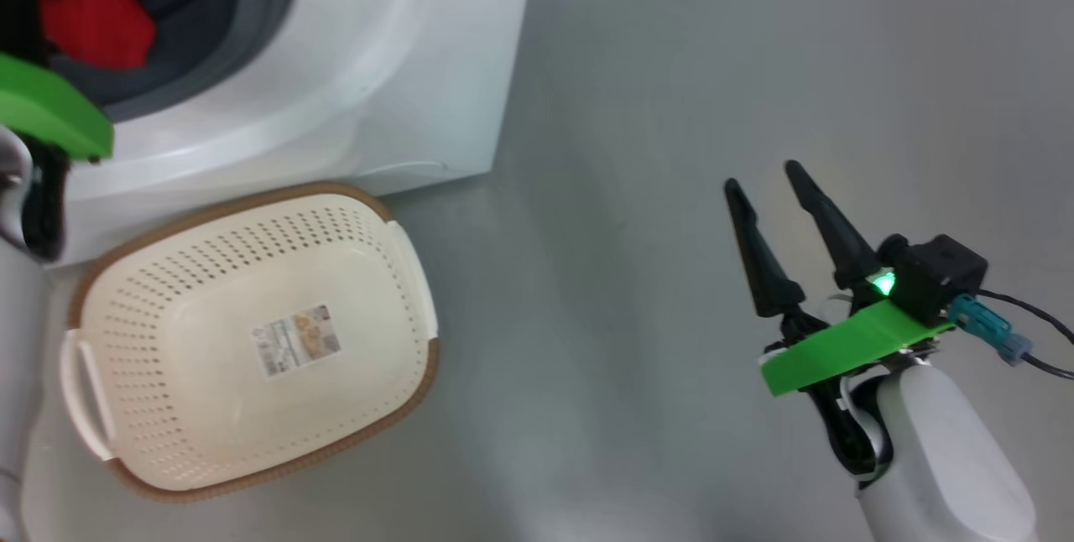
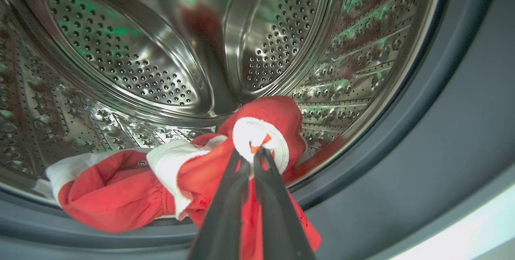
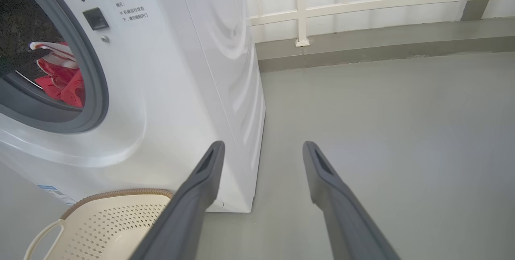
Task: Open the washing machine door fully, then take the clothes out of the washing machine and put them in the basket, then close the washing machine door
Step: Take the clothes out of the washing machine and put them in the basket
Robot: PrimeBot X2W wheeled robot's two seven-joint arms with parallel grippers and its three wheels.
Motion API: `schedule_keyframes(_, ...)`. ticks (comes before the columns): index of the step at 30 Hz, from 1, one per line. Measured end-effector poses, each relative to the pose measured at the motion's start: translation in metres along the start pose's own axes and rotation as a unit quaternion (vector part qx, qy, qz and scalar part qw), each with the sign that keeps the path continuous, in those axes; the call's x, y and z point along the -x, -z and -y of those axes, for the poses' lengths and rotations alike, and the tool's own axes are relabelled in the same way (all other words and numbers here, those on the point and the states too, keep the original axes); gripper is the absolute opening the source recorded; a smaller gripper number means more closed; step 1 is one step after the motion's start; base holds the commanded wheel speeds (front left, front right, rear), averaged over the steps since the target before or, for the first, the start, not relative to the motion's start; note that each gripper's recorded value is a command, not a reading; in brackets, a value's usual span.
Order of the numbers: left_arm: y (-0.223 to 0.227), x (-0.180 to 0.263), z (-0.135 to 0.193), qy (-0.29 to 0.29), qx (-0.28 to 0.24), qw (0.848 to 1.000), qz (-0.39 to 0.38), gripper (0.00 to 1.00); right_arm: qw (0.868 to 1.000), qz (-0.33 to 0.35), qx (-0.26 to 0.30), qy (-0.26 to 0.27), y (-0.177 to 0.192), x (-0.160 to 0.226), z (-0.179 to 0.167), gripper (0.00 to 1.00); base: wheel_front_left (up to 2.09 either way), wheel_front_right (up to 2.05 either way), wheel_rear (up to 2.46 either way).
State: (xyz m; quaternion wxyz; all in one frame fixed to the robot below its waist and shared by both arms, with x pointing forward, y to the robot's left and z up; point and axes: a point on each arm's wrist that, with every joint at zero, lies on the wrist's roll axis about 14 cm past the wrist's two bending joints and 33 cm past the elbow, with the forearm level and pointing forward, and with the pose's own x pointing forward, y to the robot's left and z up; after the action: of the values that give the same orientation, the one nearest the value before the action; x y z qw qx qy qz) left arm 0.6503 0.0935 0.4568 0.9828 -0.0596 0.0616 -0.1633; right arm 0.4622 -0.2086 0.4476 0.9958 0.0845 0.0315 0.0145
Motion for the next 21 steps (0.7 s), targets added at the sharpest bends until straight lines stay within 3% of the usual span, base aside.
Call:
schedule_keyframes(8,-0.029,0.051,-0.007,-0.022,0.025,0.997,0.064,0.00,1.000,0.007,-0.005,-0.011,-0.007,0.008,-0.008,1.00,0.00,0.00,0.00)
schedule_keyframes(21,-0.082,0.118,0.016,-0.010,0.027,0.984,0.176,0.00,0.999,0.025,-0.007,-0.029,-0.021,0.012,-0.021,1.00,0.00,0.00,0.00)
